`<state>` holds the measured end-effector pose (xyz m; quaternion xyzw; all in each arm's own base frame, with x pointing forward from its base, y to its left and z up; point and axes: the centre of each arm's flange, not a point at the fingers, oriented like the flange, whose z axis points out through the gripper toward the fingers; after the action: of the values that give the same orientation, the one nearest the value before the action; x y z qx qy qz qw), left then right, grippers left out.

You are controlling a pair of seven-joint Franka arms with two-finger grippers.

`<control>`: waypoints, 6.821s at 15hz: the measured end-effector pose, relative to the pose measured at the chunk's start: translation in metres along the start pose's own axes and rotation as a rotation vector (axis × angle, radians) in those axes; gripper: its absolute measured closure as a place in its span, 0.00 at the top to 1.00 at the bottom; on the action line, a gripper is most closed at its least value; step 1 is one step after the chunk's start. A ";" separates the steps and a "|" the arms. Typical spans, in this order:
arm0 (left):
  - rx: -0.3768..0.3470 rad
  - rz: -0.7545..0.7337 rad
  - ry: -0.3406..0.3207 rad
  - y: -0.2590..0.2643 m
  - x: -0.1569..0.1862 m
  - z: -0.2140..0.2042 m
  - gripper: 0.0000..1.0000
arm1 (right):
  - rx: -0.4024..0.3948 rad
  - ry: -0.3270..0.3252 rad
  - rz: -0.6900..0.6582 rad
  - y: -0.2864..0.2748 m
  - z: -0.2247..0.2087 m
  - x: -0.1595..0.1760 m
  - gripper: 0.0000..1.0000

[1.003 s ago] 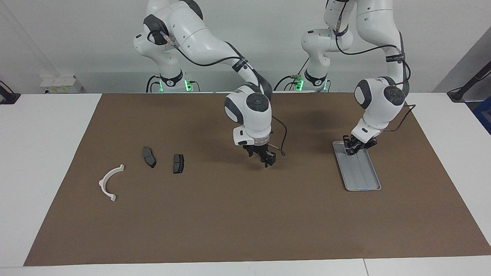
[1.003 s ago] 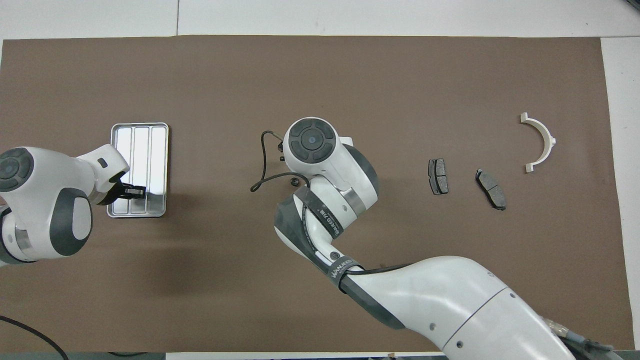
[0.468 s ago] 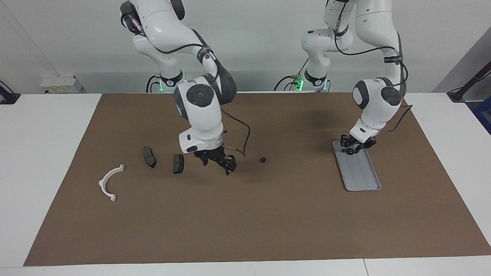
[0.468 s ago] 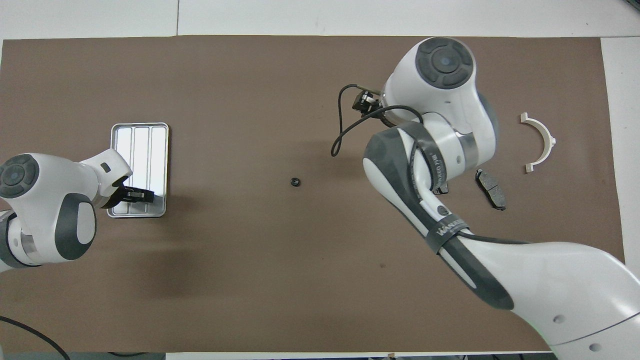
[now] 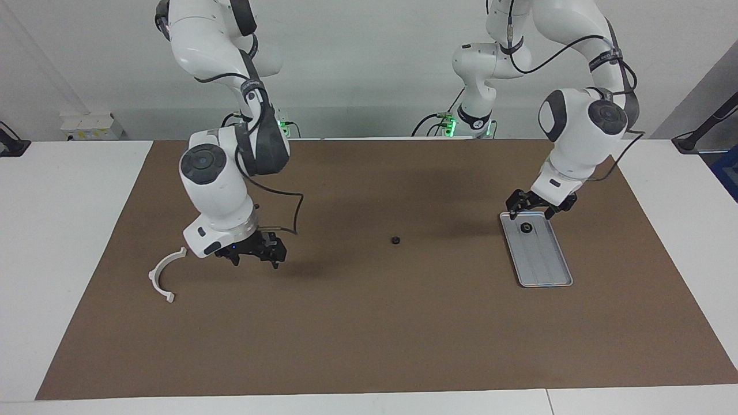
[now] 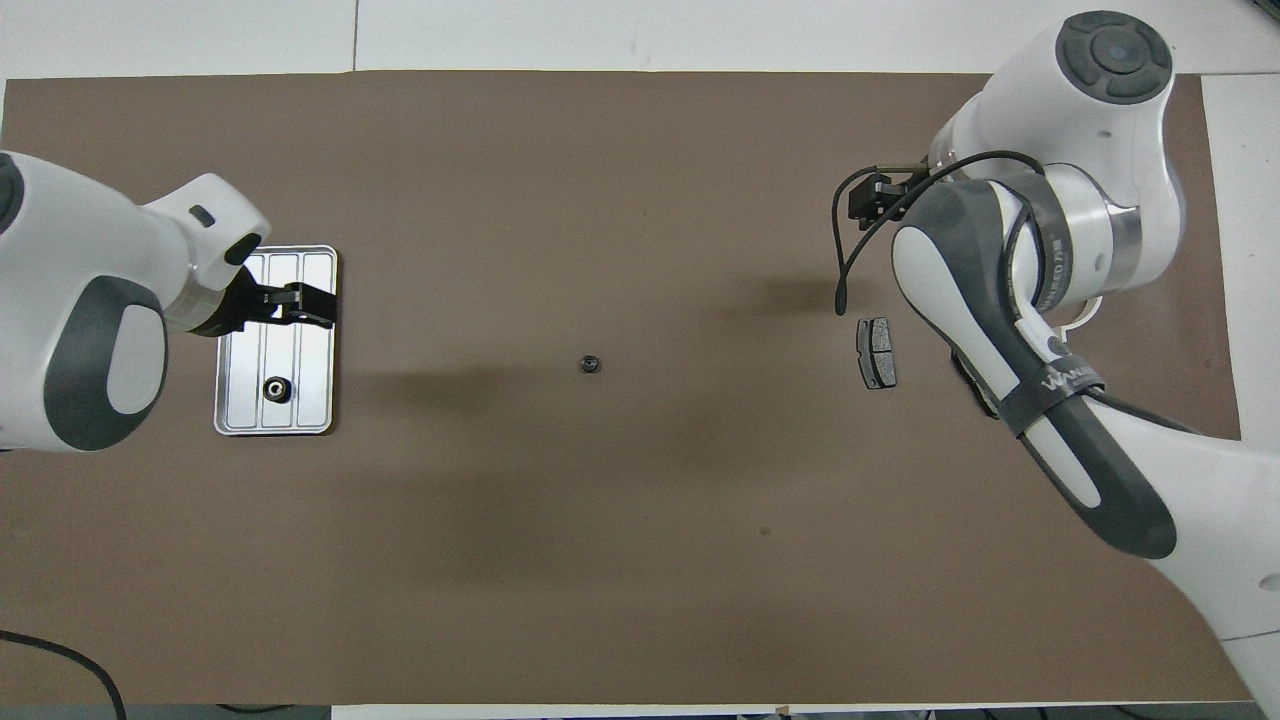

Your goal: Pick bearing gear from pile to tray

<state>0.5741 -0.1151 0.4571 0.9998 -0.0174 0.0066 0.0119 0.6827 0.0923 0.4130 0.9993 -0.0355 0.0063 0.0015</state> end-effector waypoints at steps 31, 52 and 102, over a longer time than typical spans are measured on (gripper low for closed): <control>-0.008 -0.075 0.000 0.261 -0.050 0.159 0.90 | 0.001 -0.051 -0.091 0.052 -0.202 -0.150 1.00; 0.003 -0.085 -0.007 0.084 0.018 0.013 0.23 | 0.004 -0.032 -0.080 0.057 -0.204 -0.147 1.00; 0.018 -0.083 -0.037 -0.078 -0.043 -0.184 1.00 | 0.005 -0.019 -0.057 0.069 -0.206 -0.144 1.00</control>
<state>0.5318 -0.0310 0.6385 0.9996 0.0241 -0.0123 0.0027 0.5320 0.0345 0.6171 1.0000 -0.0072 -0.0031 -0.0013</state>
